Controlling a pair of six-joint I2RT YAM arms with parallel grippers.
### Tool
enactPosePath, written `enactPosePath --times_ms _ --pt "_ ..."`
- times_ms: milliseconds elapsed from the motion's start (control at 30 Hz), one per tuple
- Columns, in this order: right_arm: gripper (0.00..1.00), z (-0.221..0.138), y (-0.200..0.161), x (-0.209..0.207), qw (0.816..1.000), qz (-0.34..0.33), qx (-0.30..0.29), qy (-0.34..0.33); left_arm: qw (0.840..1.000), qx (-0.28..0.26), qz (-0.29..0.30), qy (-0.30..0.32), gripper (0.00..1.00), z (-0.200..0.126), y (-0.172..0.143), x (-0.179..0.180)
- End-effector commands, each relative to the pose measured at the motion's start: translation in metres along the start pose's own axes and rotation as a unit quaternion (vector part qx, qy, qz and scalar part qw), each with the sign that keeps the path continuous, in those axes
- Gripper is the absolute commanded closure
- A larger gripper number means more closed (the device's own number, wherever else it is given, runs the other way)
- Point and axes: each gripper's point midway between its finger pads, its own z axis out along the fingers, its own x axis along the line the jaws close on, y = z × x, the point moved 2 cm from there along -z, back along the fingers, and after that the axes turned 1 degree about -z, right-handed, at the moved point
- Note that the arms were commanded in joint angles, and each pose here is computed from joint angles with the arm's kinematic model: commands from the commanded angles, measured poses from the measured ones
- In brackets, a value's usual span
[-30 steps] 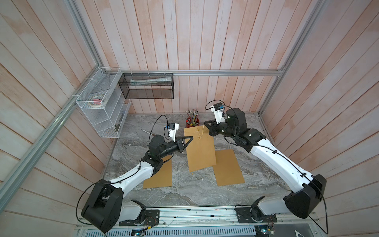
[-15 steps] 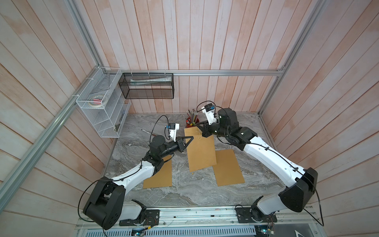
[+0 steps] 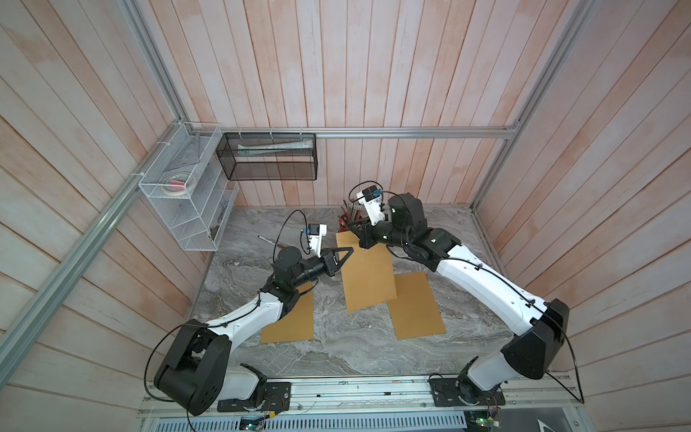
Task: Open the file bag
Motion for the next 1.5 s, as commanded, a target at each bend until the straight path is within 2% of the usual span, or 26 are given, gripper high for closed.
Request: enactPosePath --times_ms 0,500,833,1167,1467 --pt "1.0 0.001 0.012 0.015 1.0 -0.006 -0.015 0.025 1.0 -0.002 -0.002 -0.01 1.0 0.001 -0.003 -0.001" --pt "1.0 0.005 0.007 0.022 0.999 -0.006 -0.009 0.034 1.0 -0.016 -0.01 -0.002 1.0 0.001 0.001 0.003" --pt "1.0 -0.003 -0.005 0.02 0.999 0.008 -0.01 0.03 0.999 -0.044 -0.021 0.016 1.0 -0.003 0.015 0.011" --pt "1.0 -0.013 -0.021 0.019 0.999 0.028 -0.01 0.032 0.997 -0.065 -0.026 0.025 1.0 -0.007 0.026 0.015" --pt "1.0 -0.011 -0.052 0.016 0.998 0.052 0.018 0.036 0.995 -0.092 -0.022 0.028 1.0 -0.012 0.04 0.012"
